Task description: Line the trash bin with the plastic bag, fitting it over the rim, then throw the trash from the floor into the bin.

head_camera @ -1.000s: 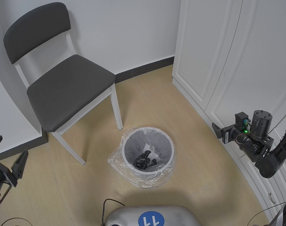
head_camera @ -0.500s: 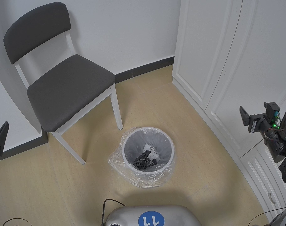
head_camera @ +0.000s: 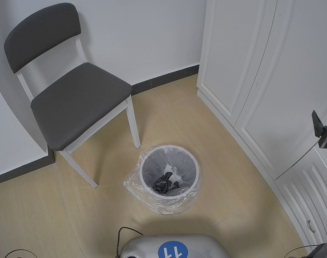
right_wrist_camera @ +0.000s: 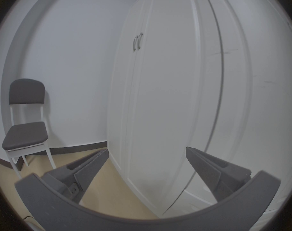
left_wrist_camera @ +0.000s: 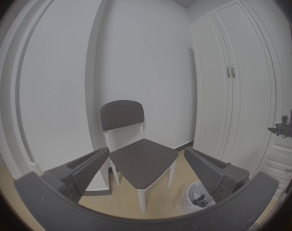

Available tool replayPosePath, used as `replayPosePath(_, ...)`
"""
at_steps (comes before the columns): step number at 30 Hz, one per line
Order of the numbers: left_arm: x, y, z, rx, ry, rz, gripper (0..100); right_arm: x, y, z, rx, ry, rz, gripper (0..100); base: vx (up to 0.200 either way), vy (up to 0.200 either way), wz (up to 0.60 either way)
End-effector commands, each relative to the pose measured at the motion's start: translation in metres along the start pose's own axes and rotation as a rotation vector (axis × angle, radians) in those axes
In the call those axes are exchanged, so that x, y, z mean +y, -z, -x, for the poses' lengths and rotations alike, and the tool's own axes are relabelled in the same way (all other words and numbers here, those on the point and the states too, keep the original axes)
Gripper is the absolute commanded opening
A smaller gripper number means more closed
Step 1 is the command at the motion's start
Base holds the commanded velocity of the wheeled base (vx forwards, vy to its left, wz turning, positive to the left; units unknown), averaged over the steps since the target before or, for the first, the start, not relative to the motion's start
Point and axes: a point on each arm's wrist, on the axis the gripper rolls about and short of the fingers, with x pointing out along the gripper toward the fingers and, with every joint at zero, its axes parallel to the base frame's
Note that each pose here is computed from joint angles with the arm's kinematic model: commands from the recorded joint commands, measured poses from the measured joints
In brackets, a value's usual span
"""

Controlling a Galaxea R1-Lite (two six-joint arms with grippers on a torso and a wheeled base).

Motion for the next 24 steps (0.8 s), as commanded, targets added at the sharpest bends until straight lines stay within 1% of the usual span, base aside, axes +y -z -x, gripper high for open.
replayPosePath(1,0.002,-0.01,0.006,-0.05,-0.028,0.013,100,-0.021,-0.014,0.028,-0.077,0.068,-0.033,100,0.0,0.0,0.0)
replayPosePath(2,0.003,-0.011,0.007,-0.057,-0.042,0.015,100,-0.025,-0.016,0.035,-0.08,0.085,-0.032,100,0.0,0.0,0.0)
replayPosePath(8,0.007,-0.016,0.02,-0.11,-0.09,0.02,100,-0.042,-0.024,0.069,-0.082,0.088,-0.053,100,0.0,0.0,0.0)
replayPosePath(10,0.008,-0.017,0.025,-0.121,-0.112,0.015,100,-0.047,-0.024,0.078,-0.082,0.098,-0.055,100,0.0,0.0,0.0)
replayPosePath(13,0.009,-0.017,0.03,-0.123,-0.124,0.011,100,-0.052,-0.024,0.087,-0.078,0.111,-0.057,100,0.0,0.0,0.0)
replayPosePath(17,0.01,-0.013,0.044,-0.127,-0.161,-0.009,100,-0.058,-0.022,0.102,-0.086,0.135,-0.116,100,0.0,0.0,0.0)
replayPosePath(19,0.01,-0.013,0.05,-0.133,-0.162,-0.006,100,-0.061,-0.019,0.11,-0.084,0.143,-0.139,100,0.0,0.0,0.0)
replayPosePath(24,0.012,-0.011,0.064,-0.147,-0.162,0.001,100,-0.067,-0.008,0.132,-0.092,0.144,-0.159,100,0.0,0.0,0.0)
